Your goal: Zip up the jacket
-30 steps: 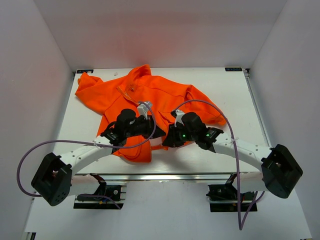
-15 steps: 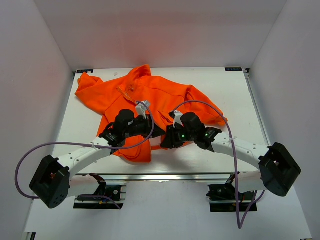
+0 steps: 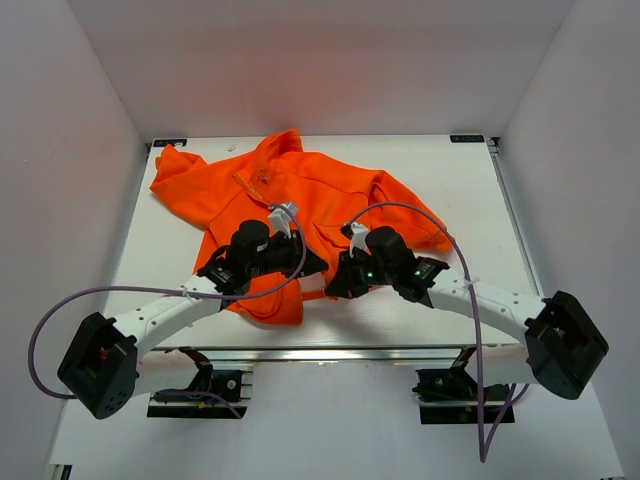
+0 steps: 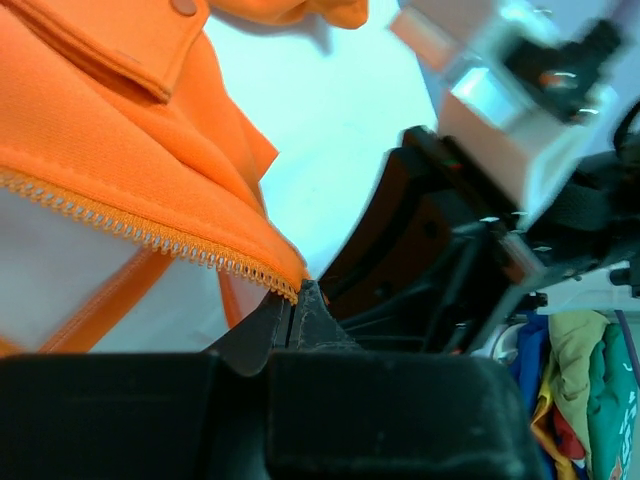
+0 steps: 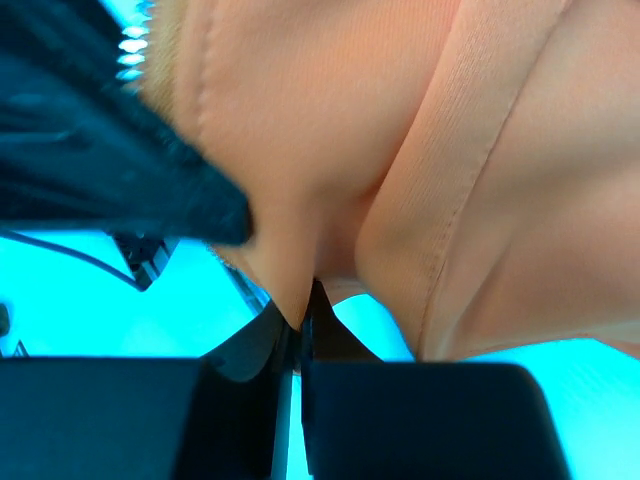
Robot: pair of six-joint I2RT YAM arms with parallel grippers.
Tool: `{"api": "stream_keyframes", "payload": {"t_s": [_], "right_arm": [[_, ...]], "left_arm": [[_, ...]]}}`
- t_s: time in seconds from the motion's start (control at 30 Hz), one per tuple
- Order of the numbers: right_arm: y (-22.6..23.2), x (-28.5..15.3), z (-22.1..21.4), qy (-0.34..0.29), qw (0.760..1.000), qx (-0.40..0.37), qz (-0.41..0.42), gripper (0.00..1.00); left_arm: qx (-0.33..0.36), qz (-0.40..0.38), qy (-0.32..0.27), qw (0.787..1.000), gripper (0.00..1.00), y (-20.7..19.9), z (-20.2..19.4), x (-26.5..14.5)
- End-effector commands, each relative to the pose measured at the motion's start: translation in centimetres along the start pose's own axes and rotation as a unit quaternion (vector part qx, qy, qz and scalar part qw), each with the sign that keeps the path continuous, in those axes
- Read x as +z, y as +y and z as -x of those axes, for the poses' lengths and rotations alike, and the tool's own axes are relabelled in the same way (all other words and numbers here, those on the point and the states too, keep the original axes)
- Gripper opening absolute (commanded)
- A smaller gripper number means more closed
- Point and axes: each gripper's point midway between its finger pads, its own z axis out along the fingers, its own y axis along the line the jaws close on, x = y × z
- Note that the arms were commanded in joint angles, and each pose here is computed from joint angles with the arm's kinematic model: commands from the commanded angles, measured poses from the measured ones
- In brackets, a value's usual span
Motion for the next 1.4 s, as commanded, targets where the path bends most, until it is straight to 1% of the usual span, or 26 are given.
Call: {"api": "stream_keyframes", "payload": {"t_s": [0.0,0.03,0.07,0.1,0.13,0.17,0.23,0.27,0.33,0.43,0.5,0.53,0.57,0.63,0.7,0.77,0.8,0.87,0.9,0.97,1.1,1.13,1.17,1.27,1.33,1.37], "right_arm": [[0.9,-1.3,-0.4,-0.002,1.0,-0.023,0.018,0.0],[0.7,-1.6,-0.5,0.001,1.0,-0.023,0.012,0.0],[0.4,-1.8,-0.3,-0.005,1.0,-0.023,-0.001,0.0],[0.3,-1.9,-0.1,-0.004,1.0,-0.022,-0.007,0.0],[-0.3,-2.1,-0.4,0.005,1.0,-0.014,-0.021,0.0],[-0.8,-2.0,-0.6,0.007,0.999,-0.011,-0.035,0.0],[-1.8,-2.1,-1.0,0.018,0.998,0.005,-0.056,0.0],[-2.2,-2.1,-1.2,0.024,0.998,0.01,-0.06,0.0],[-3.1,-2.2,-1.8,0.033,0.997,0.021,-0.069,0.0],[-4.0,-2.3,-2.6,0.043,0.996,0.031,-0.07,0.0],[-4.4,-2.2,-3.0,0.048,0.996,0.034,-0.072,0.0],[-4.5,-2.1,-3.3,0.053,0.995,0.037,-0.074,0.0],[-4.5,-2.1,-3.3,0.052,0.995,0.036,-0.073,0.0],[-4.7,-2.1,-3.3,0.052,0.995,0.036,-0.075,0.0],[-4.7,-2.2,-3.2,0.047,0.995,0.033,-0.076,0.0],[-4.9,-2.3,-3.2,0.043,0.995,0.033,-0.081,0.0],[-4.9,-2.4,-3.1,0.041,0.995,0.032,-0.082,0.0],[-5.0,-2.5,-3.3,0.04,0.995,0.032,-0.084,0.0],[-4.9,-2.5,-3.2,0.036,0.996,0.031,-0.082,0.0],[-5.1,-2.6,-3.5,0.036,0.995,0.034,-0.084,0.0],[-5.2,-2.7,-3.5,0.032,0.995,0.032,-0.086,0.0],[-5.2,-2.7,-3.4,0.031,0.995,0.032,-0.086,0.0],[-5.2,-2.7,-3.4,0.029,0.995,0.031,-0.087,0.0],[-5.3,-2.9,-3.3,0.026,0.995,0.028,-0.092,0.0],[-5.4,-3.0,-3.2,0.022,0.995,0.027,-0.096,0.0],[-5.5,-3.1,-3.2,0.021,0.995,0.026,-0.098,0.0]], "left_arm": [[0.024,0.009,-0.031,0.999,0.02,-1.3,2.7,-0.5],[0.024,0.021,-0.021,0.999,0.23,-0.8,2.5,-0.4],[0.031,0.034,-0.021,0.999,0.36,-0.4,2.7,-0.4],[0.02,0.063,0.001,0.998,0.53,0.5,1.8,-0.7],[0.022,0.077,0.009,0.997,0.74,1.0,1.5,-1.0],[0.019,0.092,0.014,0.995,0.81,1.5,1.2,-1.3],[0.001,0.135,0.049,0.99,0.98,3.2,-0.8,-2.5],[-0.003,0.152,0.053,0.987,0.98,3.7,-1.2,-3.1],[-0.024,0.188,0.091,0.978,0.98,5.4,-3.8,-4.4],[-0.047,0.204,0.126,0.97,0.98,7.0,-6.7,-5.1],[-0.06,0.204,0.148,0.966,0.97,7.3,-8.1,-4.8],[-0.062,0.205,0.157,0.964,0.97,7.5,-8.6,-4.6],[-0.068,0.219,0.173,0.958,0.94,8.2,-9.4,-4.6],[-0.059,0.248,0.178,0.95,0.92,9.2,-9.4,-4.6],[-0.055,0.286,0.198,0.936,0.89,10.7,-10.1,-4.9],[-0.051,0.299,0.21,0.929,0.87,11.0,-10.4,-4.8],[-0.051,0.317,0.218,0.922,0.84,11.7,-10.8,-4.7],[-0.042,0.336,0.232,0.912,0.82,11.8,-11.4,-4.7],[-0.042,0.349,0.235,0.906,0.8,12.0,-11.6,-4.8],[-0.032,0.379,0.243,0.892,0.79,12.5,-12.2,-5.1],[-0.03,0.422,0.226,0.878,0.74,13.3,-12.1,-5.2],[-0.027,0.43,0.227,0.873,0.7,13.3,-12.4,-5.2],[-0.02,0.444,0.225,0.867,0.67,13.6,-12.4,-5.5],[-0.013,0.47,0.226,0.853,0.65,13.9,-13.0,-5.6],[-0.008,0.479,0.228,0.848,0.64,14.1,-13.4,-5.5],[-0.008,0.477,0.231,0.848,0.63,14.2,-13.6,-5.2]]}}
